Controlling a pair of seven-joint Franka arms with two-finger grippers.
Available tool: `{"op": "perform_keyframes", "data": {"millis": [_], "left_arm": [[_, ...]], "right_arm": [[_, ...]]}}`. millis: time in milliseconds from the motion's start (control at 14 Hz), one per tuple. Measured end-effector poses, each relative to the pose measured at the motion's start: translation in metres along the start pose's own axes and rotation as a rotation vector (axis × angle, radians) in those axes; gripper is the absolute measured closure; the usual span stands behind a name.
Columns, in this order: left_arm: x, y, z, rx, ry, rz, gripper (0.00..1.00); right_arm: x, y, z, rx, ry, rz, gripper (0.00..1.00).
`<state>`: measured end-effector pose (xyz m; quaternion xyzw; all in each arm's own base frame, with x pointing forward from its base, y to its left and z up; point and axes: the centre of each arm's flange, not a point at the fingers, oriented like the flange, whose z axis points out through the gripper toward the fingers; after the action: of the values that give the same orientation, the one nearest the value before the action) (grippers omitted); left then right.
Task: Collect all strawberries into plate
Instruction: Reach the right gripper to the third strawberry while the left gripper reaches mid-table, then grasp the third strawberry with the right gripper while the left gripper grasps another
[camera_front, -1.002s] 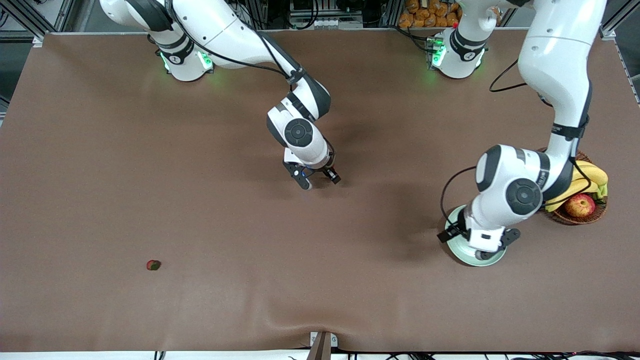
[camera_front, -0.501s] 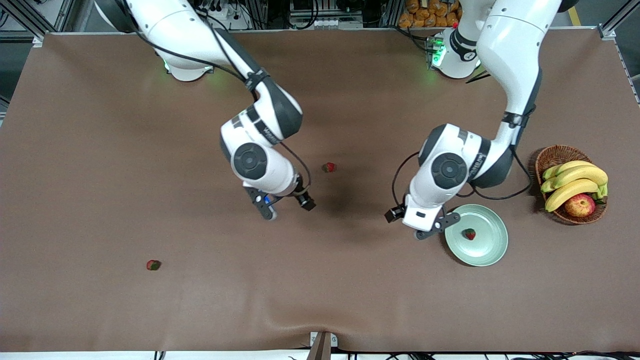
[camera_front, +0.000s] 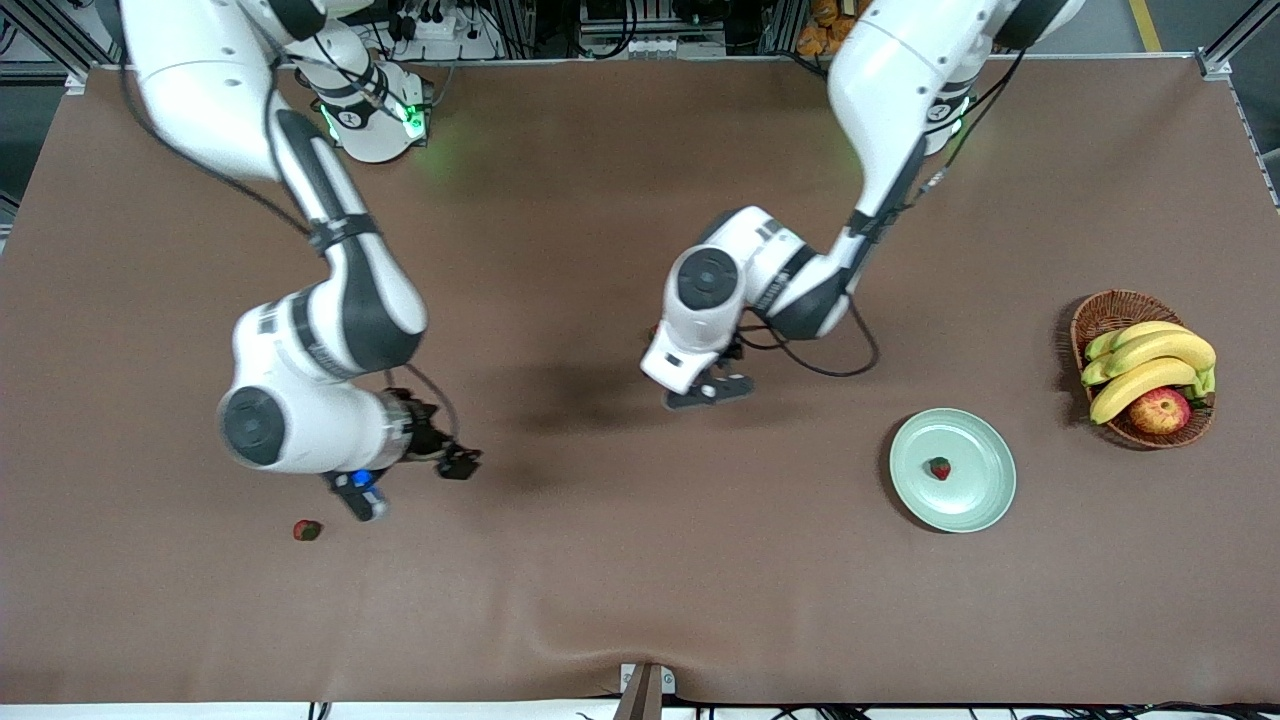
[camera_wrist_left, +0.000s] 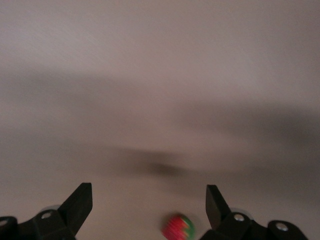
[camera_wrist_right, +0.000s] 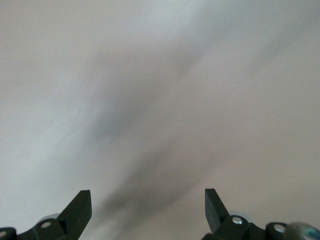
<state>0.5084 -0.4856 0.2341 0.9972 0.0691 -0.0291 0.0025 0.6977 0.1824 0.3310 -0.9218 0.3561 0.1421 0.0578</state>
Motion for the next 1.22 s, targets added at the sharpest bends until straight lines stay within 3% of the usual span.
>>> {"op": "perform_keyframes", "data": {"millis": [143, 430, 931, 1217], "left_arm": [[-0.016, 0.015, 0.006, 0.014, 0.013, 0.061, 0.0], [-0.025, 0.02, 0.022, 0.04, 0.014, 0.173, 0.0], [-0.058, 0.04, 0.053, 0.061, 0.004, 0.239, 0.0], [-0.062, 0.037, 0.061, 0.074, -0.007, 0.242, 0.0]], "right_arm": [[0.054, 0.045, -0.013, -0.013, 0.004, -0.083, 0.0], [0.125, 0.105, -0.019, -0.098, 0.106, -0.207, 0.0], [0.172, 0.109, 0.022, -0.126, 0.298, -0.261, 0.0], [0.193, 0.114, 0.041, -0.113, 0.361, -0.276, 0.01]]}}
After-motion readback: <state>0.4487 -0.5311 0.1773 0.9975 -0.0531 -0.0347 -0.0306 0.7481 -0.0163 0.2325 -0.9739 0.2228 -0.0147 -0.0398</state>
